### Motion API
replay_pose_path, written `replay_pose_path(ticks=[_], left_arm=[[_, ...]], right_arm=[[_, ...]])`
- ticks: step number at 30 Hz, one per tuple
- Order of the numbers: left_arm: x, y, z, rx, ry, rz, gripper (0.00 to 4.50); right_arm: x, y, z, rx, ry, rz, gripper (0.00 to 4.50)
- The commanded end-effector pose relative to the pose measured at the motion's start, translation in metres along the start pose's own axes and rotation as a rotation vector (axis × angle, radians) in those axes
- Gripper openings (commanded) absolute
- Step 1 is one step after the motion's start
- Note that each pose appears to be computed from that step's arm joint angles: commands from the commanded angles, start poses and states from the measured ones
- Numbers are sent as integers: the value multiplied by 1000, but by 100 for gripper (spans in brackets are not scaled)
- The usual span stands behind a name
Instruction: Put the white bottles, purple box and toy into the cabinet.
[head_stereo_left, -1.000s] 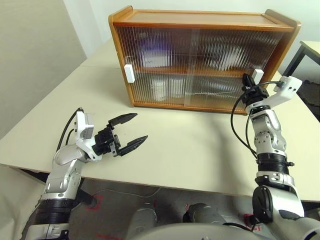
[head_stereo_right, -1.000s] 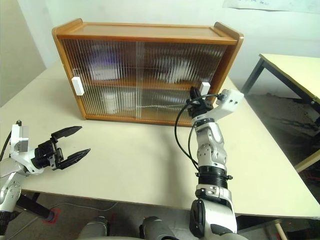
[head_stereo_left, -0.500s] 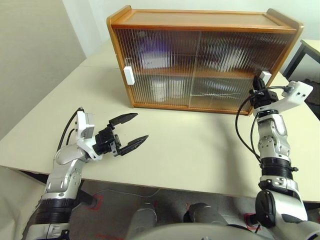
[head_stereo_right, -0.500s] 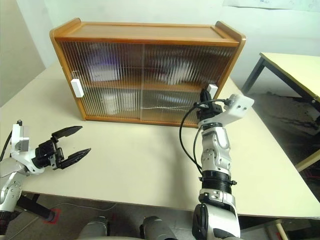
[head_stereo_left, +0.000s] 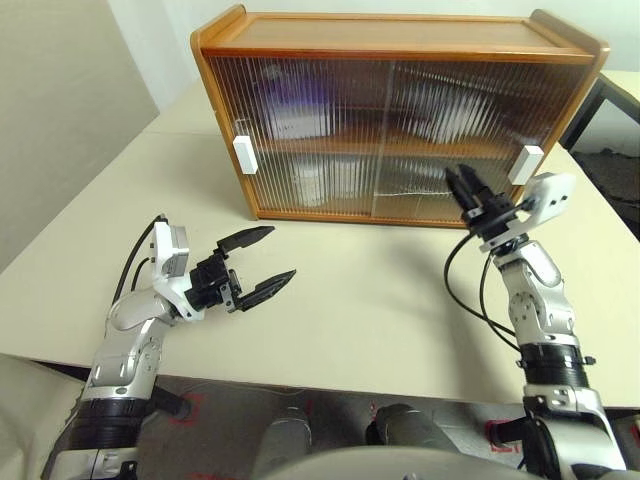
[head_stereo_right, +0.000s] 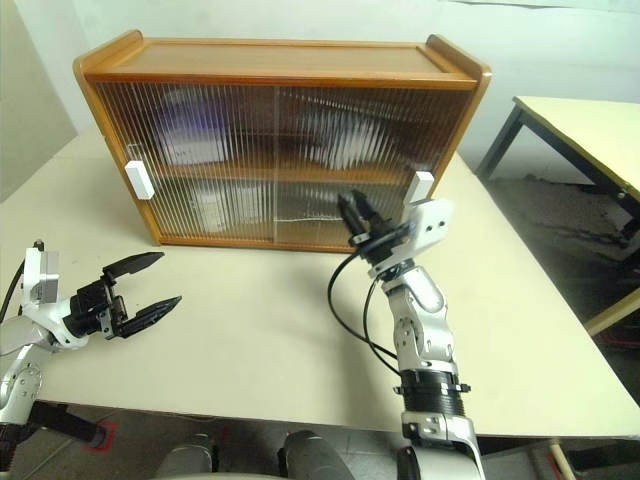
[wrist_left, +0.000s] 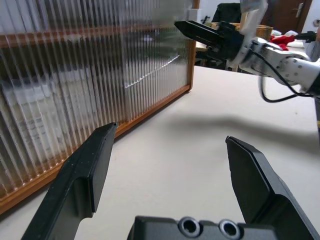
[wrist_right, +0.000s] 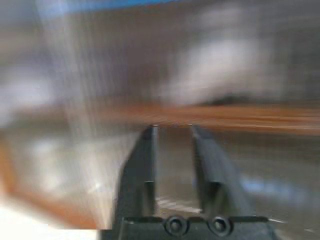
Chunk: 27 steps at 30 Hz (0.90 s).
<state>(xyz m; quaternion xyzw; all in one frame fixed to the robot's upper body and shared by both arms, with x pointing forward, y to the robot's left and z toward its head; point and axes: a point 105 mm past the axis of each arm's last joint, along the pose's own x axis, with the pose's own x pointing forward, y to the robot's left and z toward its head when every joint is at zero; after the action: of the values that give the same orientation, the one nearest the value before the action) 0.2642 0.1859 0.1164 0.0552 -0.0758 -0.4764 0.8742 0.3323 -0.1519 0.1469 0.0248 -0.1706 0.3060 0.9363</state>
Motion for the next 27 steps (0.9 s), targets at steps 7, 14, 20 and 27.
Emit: replay_pose_path(ticks=[7,14,20,27], left_arm=[[-54,62,-40,-32,299,504,450],[-116,107,-39,1,348,904,450],[-141,127,-38,33,309,1088,450],[-131,133,-40,50,303,1032,450]], right_arm=[[-62,-1,-16,40,169,211,447],[-131,-110,-20,-18,293,-262,447],[-163,-134,-28,78,229,-472,447],[-154,-135,-36,72,211,-485,447]])
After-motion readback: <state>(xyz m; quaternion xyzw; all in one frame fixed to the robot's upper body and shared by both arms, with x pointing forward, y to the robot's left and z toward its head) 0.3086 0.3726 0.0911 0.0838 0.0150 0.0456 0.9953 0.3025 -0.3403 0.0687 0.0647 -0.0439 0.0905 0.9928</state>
